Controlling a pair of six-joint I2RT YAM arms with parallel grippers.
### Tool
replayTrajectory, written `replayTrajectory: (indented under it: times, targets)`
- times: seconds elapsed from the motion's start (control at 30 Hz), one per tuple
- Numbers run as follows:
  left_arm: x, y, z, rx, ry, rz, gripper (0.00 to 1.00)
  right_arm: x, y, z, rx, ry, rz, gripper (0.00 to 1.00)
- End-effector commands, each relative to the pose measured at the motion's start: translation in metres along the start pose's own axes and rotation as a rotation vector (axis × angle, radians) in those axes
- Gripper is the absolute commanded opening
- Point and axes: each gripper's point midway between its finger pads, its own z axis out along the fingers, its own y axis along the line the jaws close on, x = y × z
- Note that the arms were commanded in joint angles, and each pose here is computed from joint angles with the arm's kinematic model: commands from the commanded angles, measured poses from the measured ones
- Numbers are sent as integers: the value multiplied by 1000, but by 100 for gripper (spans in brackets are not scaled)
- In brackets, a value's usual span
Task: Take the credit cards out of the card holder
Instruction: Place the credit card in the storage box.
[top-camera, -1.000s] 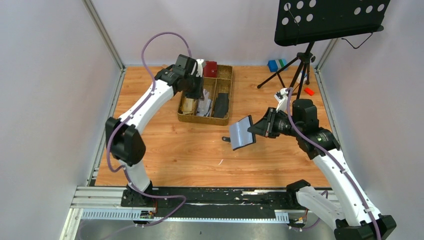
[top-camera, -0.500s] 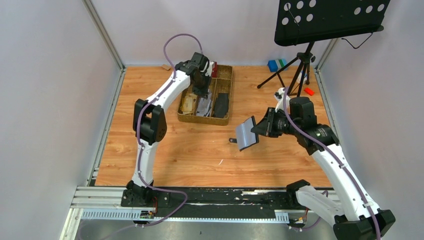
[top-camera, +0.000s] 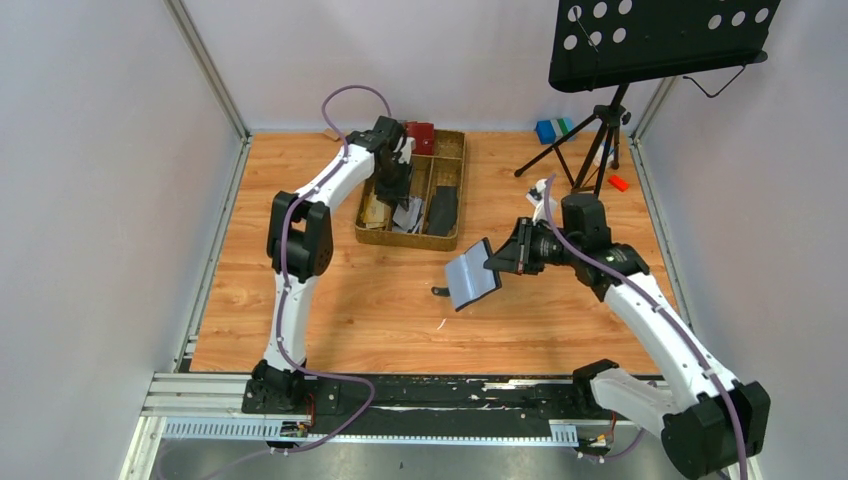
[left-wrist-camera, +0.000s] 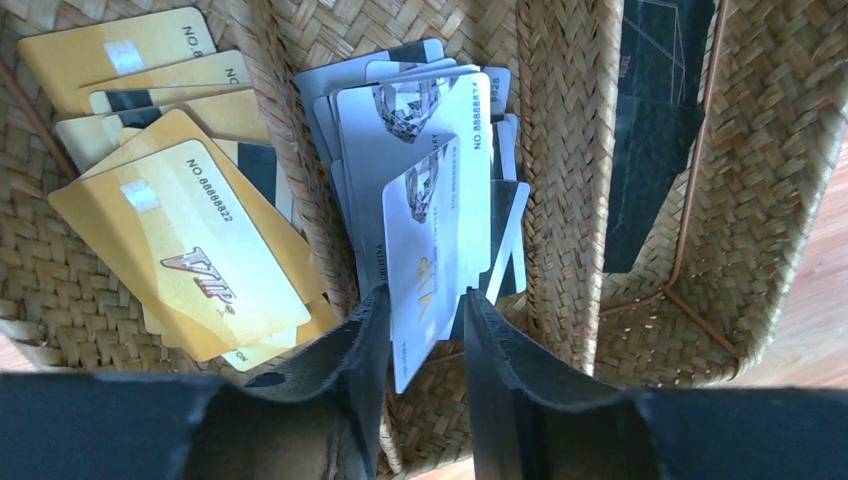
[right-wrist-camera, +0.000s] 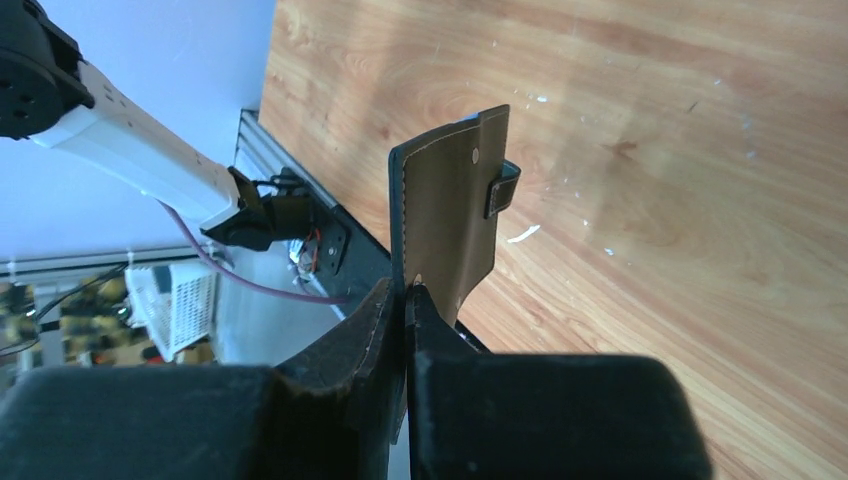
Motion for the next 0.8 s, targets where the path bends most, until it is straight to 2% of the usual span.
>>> replayTrajectory:
  times: [0.0, 0.13, 0.2, 0.33, 0.43, 0.5, 0.67, 0.77]
  targets:
    - [-2, -11, -20, 42, -36, 14, 44, 6, 8, 24, -179, 53, 66, 0]
    - [2, -19, -47, 66, -68, 5, 50, 27, -25, 44, -149, 146, 152, 0]
    - [6, -24, -65, 83, -94, 2, 52, 37, -53, 50, -54, 191, 173, 0]
    - [24, -34, -98, 124, -137, -9, 54, 51, -101, 56, 169, 284, 110, 0]
    - [43, -52, -114, 185, -172, -26, 54, 54, -127, 54, 413, 323, -50, 0]
    - [63, -69, -118, 223, -184, -21, 54, 56, -129, 58, 495, 335, -145, 0]
    - [123, -103, -110, 304, -157, -47, 53, 71, -133, 75, 648, 327, -307, 0]
    - [150, -104, -107, 338, -137, -104, 52, 89, -133, 90, 659, 339, -380, 0]
